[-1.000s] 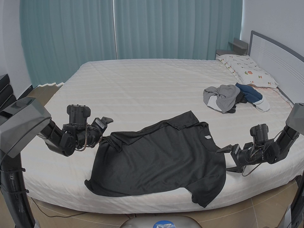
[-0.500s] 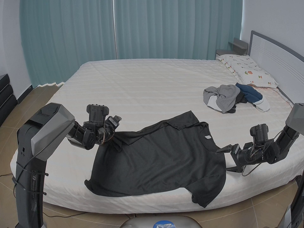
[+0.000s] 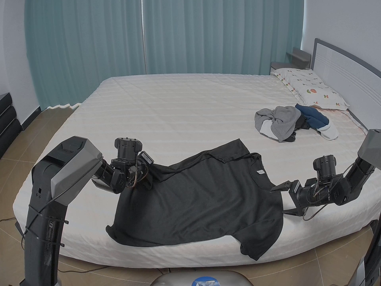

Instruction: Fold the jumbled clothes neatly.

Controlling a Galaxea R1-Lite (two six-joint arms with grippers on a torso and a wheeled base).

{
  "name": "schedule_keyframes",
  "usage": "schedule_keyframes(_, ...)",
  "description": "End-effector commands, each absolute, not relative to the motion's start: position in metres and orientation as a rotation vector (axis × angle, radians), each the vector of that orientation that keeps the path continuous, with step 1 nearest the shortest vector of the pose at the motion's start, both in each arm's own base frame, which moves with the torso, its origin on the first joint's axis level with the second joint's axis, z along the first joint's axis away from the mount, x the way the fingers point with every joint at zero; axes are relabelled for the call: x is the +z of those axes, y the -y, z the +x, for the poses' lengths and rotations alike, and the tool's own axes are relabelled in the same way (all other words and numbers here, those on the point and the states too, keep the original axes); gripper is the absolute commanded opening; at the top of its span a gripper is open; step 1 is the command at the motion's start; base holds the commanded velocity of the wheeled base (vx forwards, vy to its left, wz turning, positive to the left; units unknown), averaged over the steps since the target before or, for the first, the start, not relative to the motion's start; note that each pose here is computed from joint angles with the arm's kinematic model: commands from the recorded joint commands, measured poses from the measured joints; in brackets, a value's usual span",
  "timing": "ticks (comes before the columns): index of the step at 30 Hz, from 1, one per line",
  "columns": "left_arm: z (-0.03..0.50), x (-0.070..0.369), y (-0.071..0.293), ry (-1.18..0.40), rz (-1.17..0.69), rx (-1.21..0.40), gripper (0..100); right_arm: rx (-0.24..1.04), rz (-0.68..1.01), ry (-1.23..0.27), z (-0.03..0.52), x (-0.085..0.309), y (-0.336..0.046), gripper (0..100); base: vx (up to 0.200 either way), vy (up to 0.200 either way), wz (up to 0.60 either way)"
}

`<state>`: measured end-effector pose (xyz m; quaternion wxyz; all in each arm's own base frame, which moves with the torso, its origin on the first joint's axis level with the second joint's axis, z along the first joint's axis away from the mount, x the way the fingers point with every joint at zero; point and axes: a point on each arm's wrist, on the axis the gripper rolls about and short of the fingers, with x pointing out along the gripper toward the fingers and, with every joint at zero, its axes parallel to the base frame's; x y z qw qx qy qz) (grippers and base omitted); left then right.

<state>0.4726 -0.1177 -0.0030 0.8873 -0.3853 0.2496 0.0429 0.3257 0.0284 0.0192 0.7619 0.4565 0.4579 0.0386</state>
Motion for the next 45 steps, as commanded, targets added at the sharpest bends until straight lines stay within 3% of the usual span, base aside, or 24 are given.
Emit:
schedule_keyframes(1, 0.478, -0.008, 0.115, -0.511, -0.803, 0.098, 0, 0.084, 0.994, -0.996, 0.326, 0.019, -0.028, 100, 0.0, 0.0, 0.0)
schedule_keyframes(9, 0.515, -0.006, 0.085, -0.266, -0.843, 0.177, 0, 0.085, 0.99, -1.001, 0.325, 0.018, -0.029, 100, 0.0, 0.0, 0.0)
schedule_keyframes(21, 0.556, -0.012, 0.061, -0.061, -0.879, 0.218, 0, 0.081, 0.987, -1.004, 0.324, 0.017, -0.029, 100, 0.0, 0.0, 0.0)
schedule_keyframes(29, 0.556, -0.019, 0.063, -0.068, -0.875, 0.222, 0, 0.08, 0.987, -1.005, 0.324, 0.017, -0.029, 100, 0.0, 0.0, 0.0)
schedule_keyframes(30, 0.556, -0.019, 0.063, -0.072, -0.875, 0.222, 100, 0.08, 0.987, -1.005, 0.324, 0.017, -0.029, 100, 0.0, 0.0, 0.0)
schedule_keyframes(45, 0.548, -0.005, 0.058, -0.127, -0.901, 0.289, 100, 0.076, 0.993, -0.989, 0.322, 0.017, -0.029, 100, 0.0, 0.0, 0.0)
